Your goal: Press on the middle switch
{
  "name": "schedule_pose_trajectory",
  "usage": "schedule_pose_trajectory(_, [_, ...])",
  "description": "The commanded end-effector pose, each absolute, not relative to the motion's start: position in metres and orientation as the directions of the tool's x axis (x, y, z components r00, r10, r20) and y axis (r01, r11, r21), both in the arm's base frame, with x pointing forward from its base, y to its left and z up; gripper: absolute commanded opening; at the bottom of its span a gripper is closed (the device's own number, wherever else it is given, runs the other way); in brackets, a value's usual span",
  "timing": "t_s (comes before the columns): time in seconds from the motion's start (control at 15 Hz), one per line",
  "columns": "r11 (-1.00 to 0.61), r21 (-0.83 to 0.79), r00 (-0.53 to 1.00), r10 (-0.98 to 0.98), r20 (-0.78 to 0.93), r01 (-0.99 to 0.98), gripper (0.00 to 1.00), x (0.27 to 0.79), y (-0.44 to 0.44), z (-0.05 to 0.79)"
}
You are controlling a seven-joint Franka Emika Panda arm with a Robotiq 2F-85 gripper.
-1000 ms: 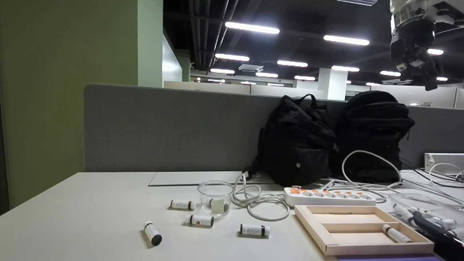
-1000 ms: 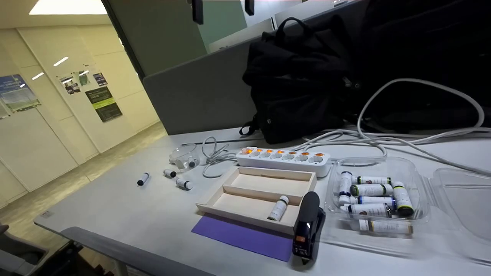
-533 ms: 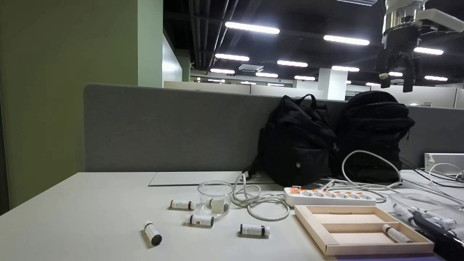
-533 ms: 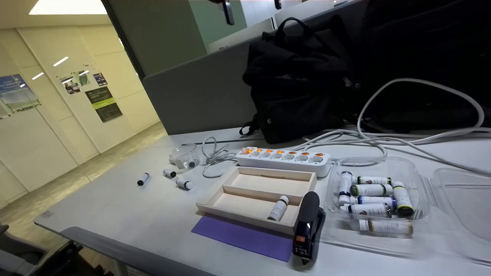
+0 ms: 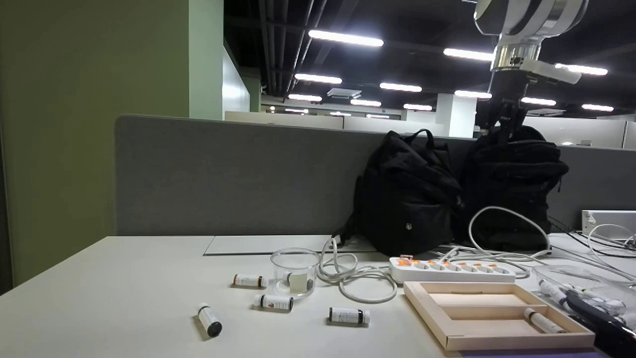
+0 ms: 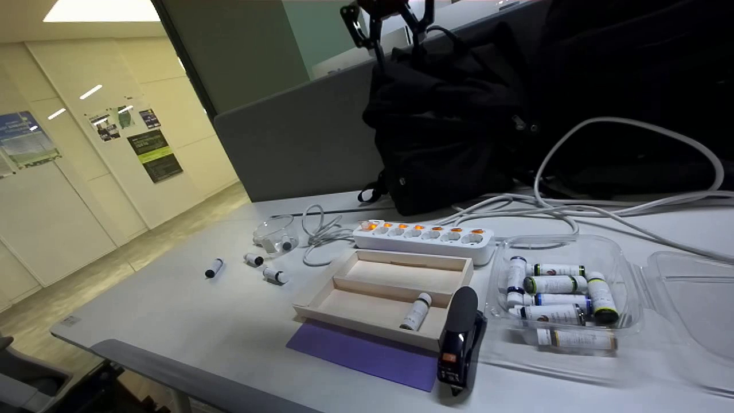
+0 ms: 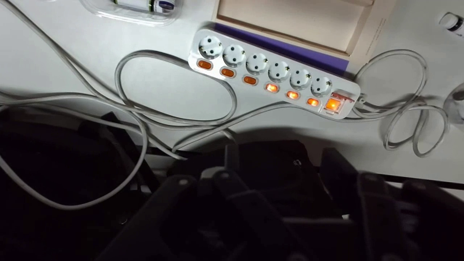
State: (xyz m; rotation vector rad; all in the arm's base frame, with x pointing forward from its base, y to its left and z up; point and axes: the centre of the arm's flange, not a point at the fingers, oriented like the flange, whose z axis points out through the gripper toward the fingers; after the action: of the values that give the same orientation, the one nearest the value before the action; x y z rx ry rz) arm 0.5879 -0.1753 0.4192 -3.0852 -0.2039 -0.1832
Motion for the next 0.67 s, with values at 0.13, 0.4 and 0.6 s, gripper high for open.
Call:
schedule_pose_trajectory(0.13, [-0.987, -0.056, 0.986, 0.148, 0.074, 0.152, 0.17, 0.643, -0.172, 0.38])
schedule_pose_trajectory(0.4, [-0.984, -0.027, 0.984, 0.172, 0.047, 0.174, 0.0, 0.653, -0.166, 0.358])
schedule_pose_trajectory(0.6, [-0.984, -0.074, 0.986, 0.166, -0.02, 0.164, 0.0, 0.645, -0.171, 0.355])
